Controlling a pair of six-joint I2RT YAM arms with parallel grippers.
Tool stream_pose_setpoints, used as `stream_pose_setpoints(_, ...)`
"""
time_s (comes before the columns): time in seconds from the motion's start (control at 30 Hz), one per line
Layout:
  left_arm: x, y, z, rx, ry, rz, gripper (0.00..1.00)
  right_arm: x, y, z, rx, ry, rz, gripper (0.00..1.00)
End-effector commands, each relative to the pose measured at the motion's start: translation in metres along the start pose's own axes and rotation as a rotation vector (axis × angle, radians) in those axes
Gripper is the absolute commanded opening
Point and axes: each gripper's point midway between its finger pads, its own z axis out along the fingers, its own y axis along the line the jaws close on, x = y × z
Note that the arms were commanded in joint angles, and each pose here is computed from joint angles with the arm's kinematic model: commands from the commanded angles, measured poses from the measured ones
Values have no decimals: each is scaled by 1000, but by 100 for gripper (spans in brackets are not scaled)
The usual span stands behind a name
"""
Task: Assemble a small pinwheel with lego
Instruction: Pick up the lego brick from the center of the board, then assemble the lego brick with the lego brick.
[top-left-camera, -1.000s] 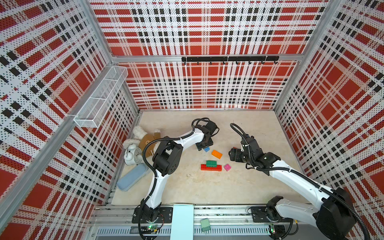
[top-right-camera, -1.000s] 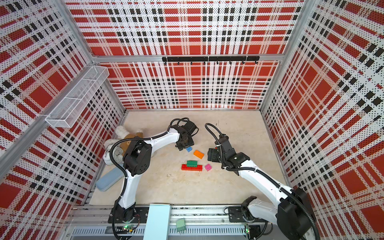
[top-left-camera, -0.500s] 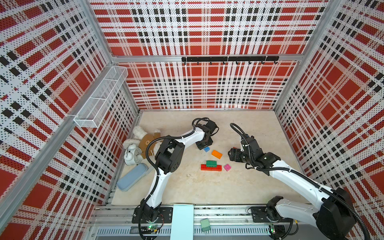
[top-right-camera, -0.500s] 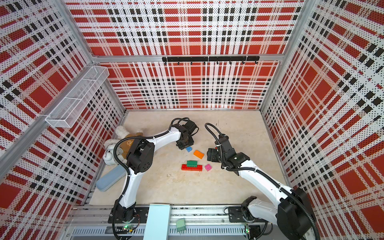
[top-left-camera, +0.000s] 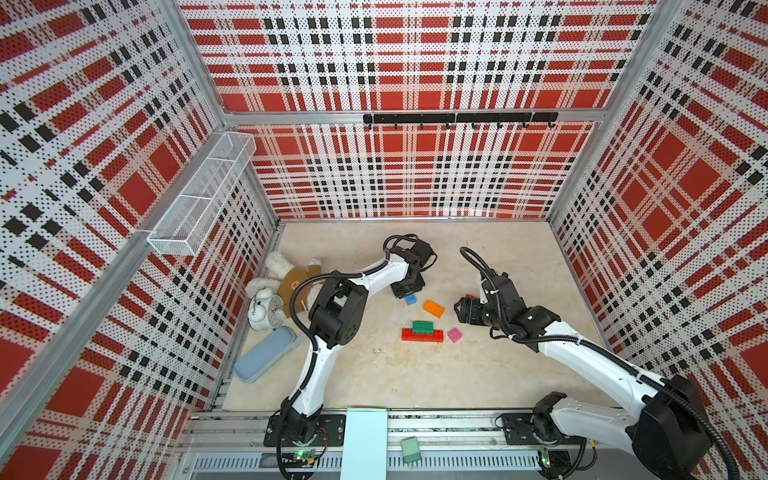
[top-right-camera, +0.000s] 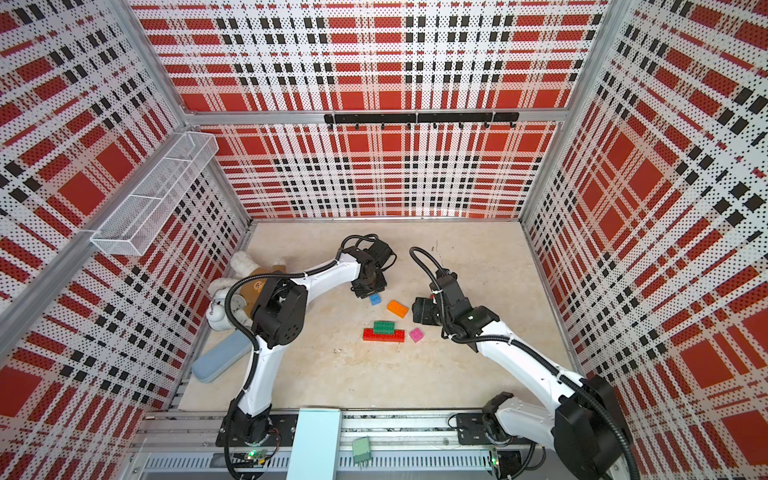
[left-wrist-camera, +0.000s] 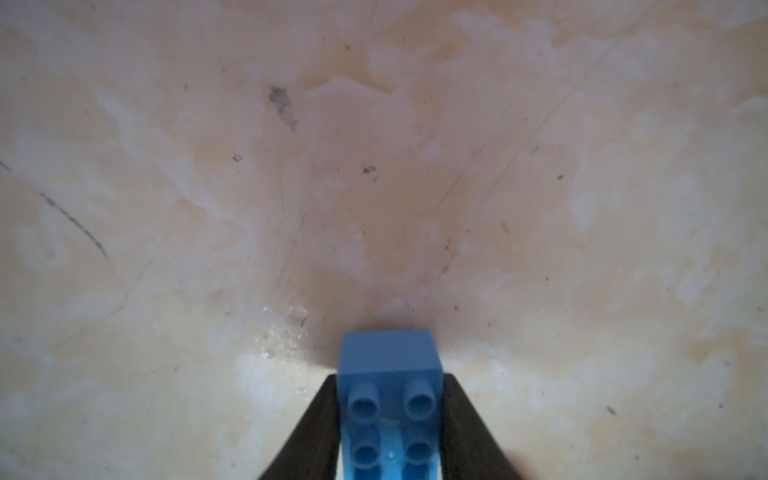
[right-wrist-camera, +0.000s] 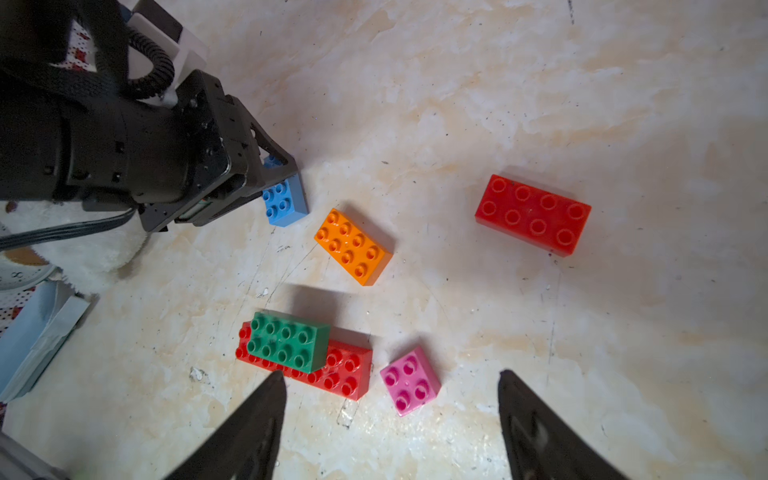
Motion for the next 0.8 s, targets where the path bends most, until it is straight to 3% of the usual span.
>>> stream_pose_setpoints(0.0, -8, 5, -38, 38, -34, 47, 38, -10, 18, -5, -106, -52, 21, 80)
stream_pose_setpoints(0.23, 16, 22, -64, 73, 2, 173, 36, -11, 44, -2, -278, -74, 60, 75)
stream_pose_setpoints(0.57, 63, 24, -56, 104, 110, 355, 35, 11, 62, 17, -439, -40, 179, 34)
stream_pose_setpoints(0.77, 78, 26, -50, 95, 145, 382, 33, 26, 68, 25, -440, -22, 197, 23)
